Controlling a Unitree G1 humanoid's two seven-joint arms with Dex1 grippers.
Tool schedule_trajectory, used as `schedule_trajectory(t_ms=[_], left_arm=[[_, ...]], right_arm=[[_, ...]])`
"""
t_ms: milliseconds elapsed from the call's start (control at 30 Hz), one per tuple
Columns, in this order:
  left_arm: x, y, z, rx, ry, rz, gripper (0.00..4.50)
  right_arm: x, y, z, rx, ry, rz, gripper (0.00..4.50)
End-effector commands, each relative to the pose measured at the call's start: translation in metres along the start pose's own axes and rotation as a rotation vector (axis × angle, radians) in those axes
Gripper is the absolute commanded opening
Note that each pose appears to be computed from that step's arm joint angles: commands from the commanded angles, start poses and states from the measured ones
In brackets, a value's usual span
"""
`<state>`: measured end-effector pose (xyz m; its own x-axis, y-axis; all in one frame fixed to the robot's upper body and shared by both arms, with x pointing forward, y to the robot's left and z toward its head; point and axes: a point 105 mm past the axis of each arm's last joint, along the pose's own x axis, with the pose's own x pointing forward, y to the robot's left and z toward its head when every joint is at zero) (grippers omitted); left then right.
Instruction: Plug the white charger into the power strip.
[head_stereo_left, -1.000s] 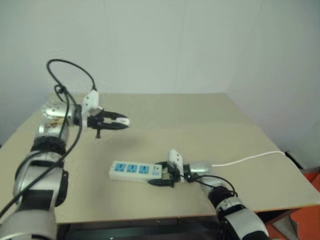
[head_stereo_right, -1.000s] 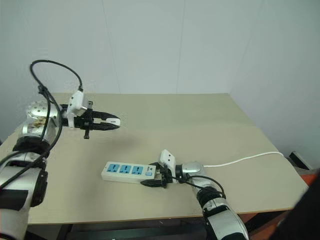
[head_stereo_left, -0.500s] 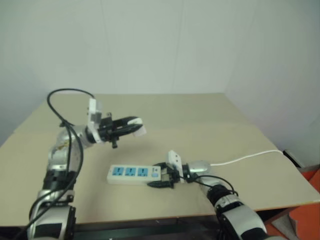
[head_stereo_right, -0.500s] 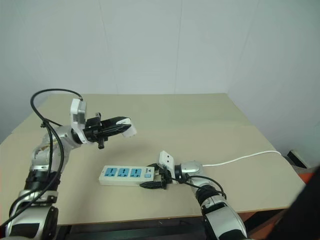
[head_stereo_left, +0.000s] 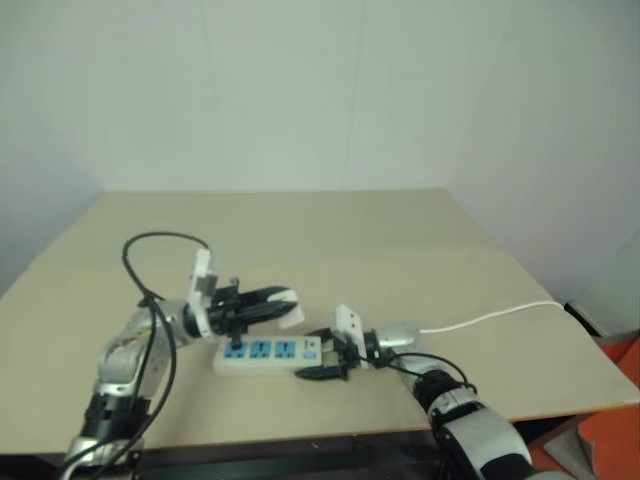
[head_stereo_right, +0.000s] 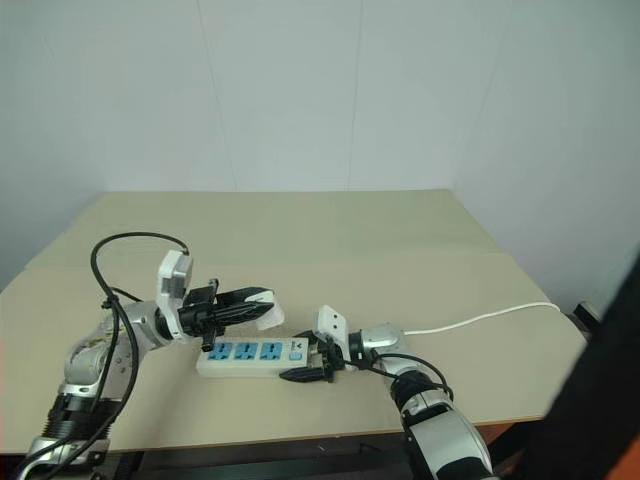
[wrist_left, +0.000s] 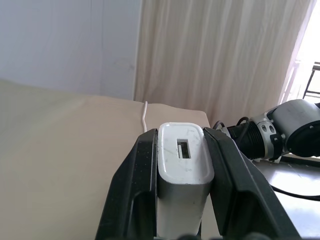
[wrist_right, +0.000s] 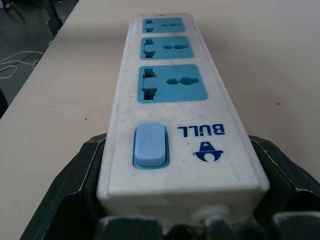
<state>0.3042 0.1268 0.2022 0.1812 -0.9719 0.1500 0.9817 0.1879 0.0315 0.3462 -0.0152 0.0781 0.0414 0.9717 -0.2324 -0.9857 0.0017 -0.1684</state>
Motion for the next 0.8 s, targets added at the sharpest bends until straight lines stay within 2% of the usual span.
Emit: schedule_trajectory(t_ms=[33, 233, 467, 800], left_arm=[[0.004, -0.003, 0.002, 0.029, 0.005, -0.021, 1.04], [0.0, -0.002, -0.028, 0.073, 0.147, -0.047, 1.04], [-0.003, 0.006, -0.047, 0.081, 0.204, -0.061, 1.04], [-0.002, 0.01, -0.046, 0.074, 0.204, -0.115, 1.04]], right_arm=[[0.005, 0.013, -0.013, 0.018, 0.048, 0.071, 3.41], [0.006, 0.013, -0.013, 0.019, 0.048, 0.069, 3.41], [0.005, 0.013, -0.014, 0.023, 0.053, 0.065, 3.41], [0.005, 0.012, -0.014, 0.027, 0.052, 0.058, 3.41]])
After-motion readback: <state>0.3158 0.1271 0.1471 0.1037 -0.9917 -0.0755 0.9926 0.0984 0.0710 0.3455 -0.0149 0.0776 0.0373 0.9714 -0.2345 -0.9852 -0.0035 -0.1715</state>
